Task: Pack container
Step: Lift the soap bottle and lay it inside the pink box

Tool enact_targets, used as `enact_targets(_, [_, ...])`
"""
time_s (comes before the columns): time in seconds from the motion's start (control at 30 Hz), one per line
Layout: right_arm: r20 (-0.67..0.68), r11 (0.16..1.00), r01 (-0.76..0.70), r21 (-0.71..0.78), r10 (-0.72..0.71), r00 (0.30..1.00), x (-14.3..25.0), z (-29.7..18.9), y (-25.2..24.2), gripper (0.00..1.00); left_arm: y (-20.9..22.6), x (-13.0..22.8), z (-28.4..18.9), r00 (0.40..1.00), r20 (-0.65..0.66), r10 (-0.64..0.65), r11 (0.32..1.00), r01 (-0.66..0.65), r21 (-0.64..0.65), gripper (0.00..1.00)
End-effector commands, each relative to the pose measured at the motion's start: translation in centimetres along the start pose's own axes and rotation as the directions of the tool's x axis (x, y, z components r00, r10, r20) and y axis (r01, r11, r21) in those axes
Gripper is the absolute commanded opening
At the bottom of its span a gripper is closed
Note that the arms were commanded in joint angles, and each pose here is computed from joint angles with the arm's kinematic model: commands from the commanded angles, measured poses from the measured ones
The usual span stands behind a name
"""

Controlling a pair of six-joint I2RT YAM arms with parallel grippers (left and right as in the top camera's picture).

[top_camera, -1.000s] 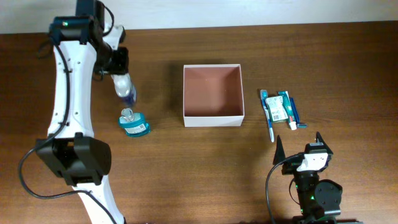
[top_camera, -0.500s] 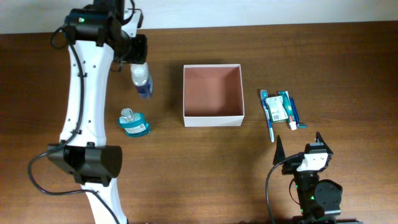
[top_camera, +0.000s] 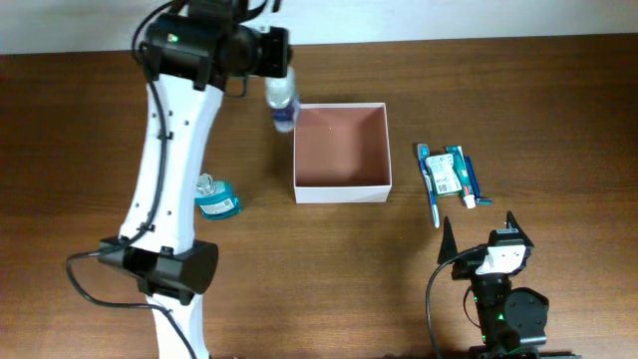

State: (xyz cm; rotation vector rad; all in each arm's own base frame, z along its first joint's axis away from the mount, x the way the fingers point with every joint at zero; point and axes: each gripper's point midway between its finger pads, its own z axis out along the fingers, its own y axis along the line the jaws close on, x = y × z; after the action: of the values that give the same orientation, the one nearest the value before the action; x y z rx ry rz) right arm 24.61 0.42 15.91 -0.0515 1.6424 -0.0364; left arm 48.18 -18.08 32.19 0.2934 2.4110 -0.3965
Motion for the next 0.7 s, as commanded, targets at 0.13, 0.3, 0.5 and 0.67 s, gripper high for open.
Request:
enact_targets(0.13, [-0.004, 1.0, -0.008, 0.005, 0.008, 1.0, 0.3, 0.0, -0.1, 0.99, -3.5, -0.5, 0.8, 0.999, 0.029, 0.043, 0.998, -0.044, 0.043, 0.32])
enact_targets(0.3, [-0.004, 1.0, -0.008, 0.005, 0.008, 1.0, 0.3, 0.0, -0.1, 0.99, -4.5, 0.4, 2.6, 0.998, -0.011, 0.058, 0.997, -0.057, 0.054, 0.31])
enact_targets(0.5, [-0.004, 1.0, -0.008, 0.005, 0.008, 1.0, 0.3, 0.0, -0.1, 0.98, -4.4, 0.6, 2.9, 0.998, -0.019, 0.058, 0.997, -0.057, 0.051, 0.31])
enact_targets(0.67, [-0.004, 1.0, -0.008, 0.005, 0.008, 1.0, 0.3, 0.0, -0.1, 0.99, -1.5, 0.6, 2.6, 0.996, -0.024, 0.091, 0.99, -0.093, -0.106, 0.33])
